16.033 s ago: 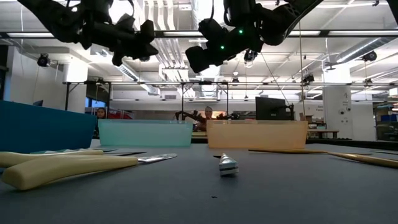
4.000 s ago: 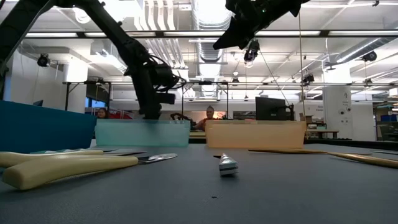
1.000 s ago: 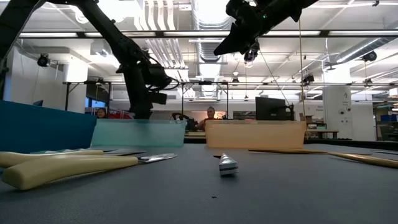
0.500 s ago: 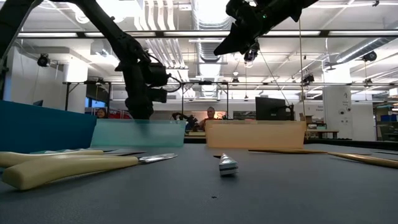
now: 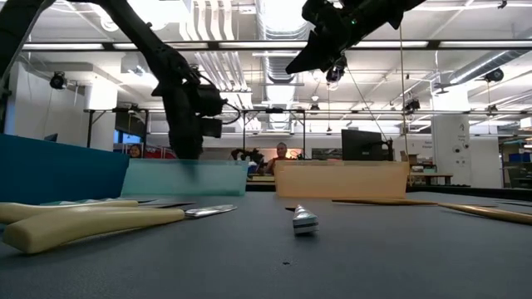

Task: Sort silverware by color (type)
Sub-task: Put the white knife into the light blue bin, then put the golden knife into the orange bin

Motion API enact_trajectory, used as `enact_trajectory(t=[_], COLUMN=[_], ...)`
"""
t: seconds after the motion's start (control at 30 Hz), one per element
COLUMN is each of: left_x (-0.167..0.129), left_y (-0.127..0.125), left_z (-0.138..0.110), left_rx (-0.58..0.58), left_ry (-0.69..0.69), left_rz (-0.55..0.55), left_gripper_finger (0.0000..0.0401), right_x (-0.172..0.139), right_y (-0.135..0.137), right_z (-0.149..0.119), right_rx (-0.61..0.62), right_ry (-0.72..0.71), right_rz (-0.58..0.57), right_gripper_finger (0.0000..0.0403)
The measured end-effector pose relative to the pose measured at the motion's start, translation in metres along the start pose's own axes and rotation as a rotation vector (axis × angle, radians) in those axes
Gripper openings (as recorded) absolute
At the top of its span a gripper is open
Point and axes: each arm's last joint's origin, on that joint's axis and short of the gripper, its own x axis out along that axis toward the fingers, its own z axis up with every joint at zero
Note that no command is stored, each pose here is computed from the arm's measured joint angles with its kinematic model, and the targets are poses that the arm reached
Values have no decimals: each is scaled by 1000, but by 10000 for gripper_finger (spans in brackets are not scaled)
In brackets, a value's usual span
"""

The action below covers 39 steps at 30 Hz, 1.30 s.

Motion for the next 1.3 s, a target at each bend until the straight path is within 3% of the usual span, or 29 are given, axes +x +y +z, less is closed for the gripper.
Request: enact_trajectory(t=[0.13,0.23,0.5,0.7,0.9,1.3], left_x=[-25,-47,-92,-95,-94,-103], left_y=[-9,-26,-77,-102,-111,-114], left_z=[1,0,-23,-54,-78,-85], left_rx=[-93,-96,-110,-163,-202,-85], left_ry=[-72,-163,-520,-699,-769,-844], left_rz=[-3,-31,9,-24,19,79], left_gripper_finger=[53,47,40,40,40,40], right_x=[0,0,3,6,6,-2], right_y=[0,0,2,4,3,1], right_z=[0,0,-7,-16,-13,12], right_rx=[-32,-38,32,78,165,311], right_ry=[0,-1,18,45,2,-67], right_rz=[0,1,6,11,1,4], right_gripper_finger=[9,9,9,9,9,9])
